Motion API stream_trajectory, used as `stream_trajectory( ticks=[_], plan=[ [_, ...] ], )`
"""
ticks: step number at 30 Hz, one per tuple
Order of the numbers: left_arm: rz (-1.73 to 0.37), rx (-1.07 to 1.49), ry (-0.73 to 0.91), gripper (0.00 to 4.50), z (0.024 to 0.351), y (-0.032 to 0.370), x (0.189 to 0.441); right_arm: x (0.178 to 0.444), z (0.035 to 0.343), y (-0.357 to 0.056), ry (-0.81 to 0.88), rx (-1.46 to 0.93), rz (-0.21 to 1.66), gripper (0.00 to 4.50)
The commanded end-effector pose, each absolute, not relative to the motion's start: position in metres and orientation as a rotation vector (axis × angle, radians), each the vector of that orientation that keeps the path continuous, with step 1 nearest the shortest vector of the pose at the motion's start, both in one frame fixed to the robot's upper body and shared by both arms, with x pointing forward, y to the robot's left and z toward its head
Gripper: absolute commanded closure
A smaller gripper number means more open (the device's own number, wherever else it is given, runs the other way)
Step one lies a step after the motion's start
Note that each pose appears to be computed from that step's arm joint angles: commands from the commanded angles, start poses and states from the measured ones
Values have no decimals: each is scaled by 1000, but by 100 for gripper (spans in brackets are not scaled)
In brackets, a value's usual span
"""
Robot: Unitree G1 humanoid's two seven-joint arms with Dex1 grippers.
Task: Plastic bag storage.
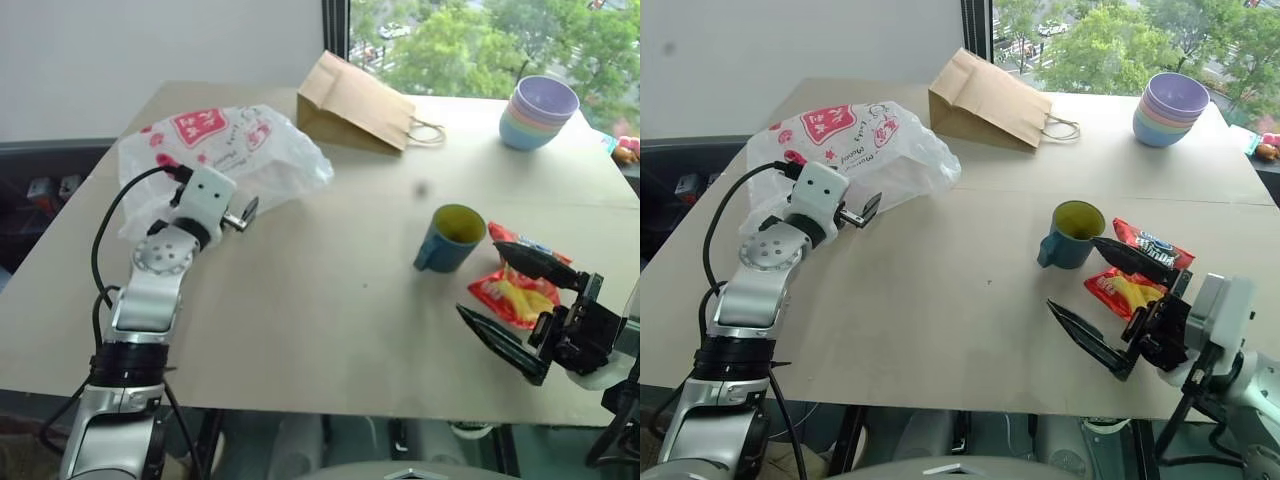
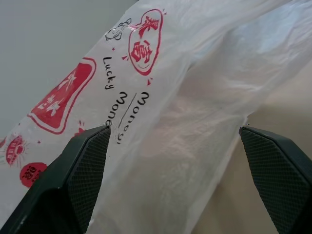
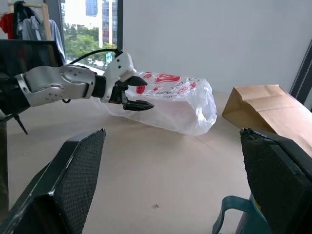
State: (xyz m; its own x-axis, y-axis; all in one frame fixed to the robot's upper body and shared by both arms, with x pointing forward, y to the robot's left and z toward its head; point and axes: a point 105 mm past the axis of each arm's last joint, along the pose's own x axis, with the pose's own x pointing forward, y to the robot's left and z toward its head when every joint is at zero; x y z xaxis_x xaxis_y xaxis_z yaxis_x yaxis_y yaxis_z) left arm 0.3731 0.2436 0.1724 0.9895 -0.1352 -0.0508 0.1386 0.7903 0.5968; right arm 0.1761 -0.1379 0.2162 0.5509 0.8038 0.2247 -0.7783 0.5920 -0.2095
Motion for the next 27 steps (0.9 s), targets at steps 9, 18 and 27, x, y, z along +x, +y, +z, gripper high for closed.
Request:
stream_trajectory(
  ticks=[9,18,27],
  plan=[
    [-39,902,34,7,177,255,397,172,220,-136,-344,-101,943,0],
    [40,885,89,82,175,265,442,178,213,-138,-325,-108,909,0],
    [68,687,33,445,207,292,444,180,211,-140,-307,-122,879,0]
  ],
)
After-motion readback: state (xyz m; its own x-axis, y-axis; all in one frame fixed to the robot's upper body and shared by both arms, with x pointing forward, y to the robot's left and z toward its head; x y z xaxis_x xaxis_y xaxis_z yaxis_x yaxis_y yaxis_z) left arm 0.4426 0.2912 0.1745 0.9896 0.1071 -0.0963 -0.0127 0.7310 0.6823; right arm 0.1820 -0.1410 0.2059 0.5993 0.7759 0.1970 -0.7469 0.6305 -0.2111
